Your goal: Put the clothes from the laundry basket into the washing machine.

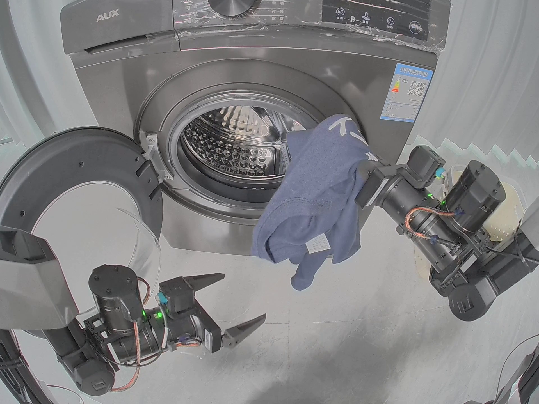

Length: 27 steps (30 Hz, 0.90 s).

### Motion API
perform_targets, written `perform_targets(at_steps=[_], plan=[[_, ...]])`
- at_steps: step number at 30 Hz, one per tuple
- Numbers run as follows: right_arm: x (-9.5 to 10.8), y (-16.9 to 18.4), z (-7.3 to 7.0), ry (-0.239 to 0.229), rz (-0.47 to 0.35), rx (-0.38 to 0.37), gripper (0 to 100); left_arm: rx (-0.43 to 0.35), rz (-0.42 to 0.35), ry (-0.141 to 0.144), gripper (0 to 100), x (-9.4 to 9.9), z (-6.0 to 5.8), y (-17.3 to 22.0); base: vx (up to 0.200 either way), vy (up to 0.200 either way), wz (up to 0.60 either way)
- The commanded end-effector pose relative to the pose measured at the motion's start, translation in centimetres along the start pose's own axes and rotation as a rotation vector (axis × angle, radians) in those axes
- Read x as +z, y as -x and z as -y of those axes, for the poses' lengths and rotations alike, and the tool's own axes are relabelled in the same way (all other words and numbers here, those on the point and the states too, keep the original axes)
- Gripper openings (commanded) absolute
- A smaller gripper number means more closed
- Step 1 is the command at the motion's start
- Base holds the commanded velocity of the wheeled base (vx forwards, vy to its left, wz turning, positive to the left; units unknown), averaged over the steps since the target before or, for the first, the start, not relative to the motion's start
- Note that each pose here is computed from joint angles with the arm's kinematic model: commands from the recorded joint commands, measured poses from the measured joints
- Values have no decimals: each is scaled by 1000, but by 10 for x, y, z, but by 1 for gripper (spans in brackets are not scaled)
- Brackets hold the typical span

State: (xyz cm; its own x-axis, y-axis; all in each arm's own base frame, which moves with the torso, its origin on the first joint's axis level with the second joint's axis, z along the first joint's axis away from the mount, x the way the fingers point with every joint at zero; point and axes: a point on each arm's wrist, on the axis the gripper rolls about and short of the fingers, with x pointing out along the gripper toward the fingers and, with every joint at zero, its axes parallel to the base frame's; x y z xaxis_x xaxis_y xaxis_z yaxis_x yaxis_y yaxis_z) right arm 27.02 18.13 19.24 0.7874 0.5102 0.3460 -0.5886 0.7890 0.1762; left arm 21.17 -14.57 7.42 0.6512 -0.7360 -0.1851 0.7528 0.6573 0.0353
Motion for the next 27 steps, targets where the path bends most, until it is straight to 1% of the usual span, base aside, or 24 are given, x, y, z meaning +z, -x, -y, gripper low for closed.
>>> perform_targets(at_steps=[1,2,3,4,10,12,13,14,15,19,23,27], plan=[[-13,-11,1,1,-12,2,0,-53,-71,-17,100,-13,10,8,0,0,0],[-16,-12,-2,-1,-20,10,0,-64,-80,-25,100,-15,12,9,0,0,0],[-18,-12,-4,-3,-24,15,0,-65,-80,-27,100,-15,12,9,0,0,0],[-26,-12,-10,-8,-46,32,0,-63,-70,-31,100,-14,11,6,0,0,0],[-50,-12,-31,-21,-109,88,0,-17,63,-45,100,10,-3,-17,0,0,0],[-57,-12,-37,-24,-127,102,0,3,100,-44,100,18,-6,-22,0,0,0],[-61,-13,-39,-25,-137,106,0,12,117,-44,100,22,-7,-24,0,0,0],[-61,-13,-39,-25,-137,106,0,12,117,-44,100,22,-7,-24,0,0,0],[-69,-12,-40,-26,-156,109,0,21,145,-40,100,28,-7,-27,0,0,0],[-75,-11,-44,-28,-172,117,0,27,179,-41,100,35,-9,-30,0,0,0],[-76,-10,-46,-31,-176,122,0,48,191,-42,100,38,-13,-32,0,0,0],[-77,-8,-52,-34,-182,133,0,44,190,-42,100,37,-12,-35,0,0,0]])
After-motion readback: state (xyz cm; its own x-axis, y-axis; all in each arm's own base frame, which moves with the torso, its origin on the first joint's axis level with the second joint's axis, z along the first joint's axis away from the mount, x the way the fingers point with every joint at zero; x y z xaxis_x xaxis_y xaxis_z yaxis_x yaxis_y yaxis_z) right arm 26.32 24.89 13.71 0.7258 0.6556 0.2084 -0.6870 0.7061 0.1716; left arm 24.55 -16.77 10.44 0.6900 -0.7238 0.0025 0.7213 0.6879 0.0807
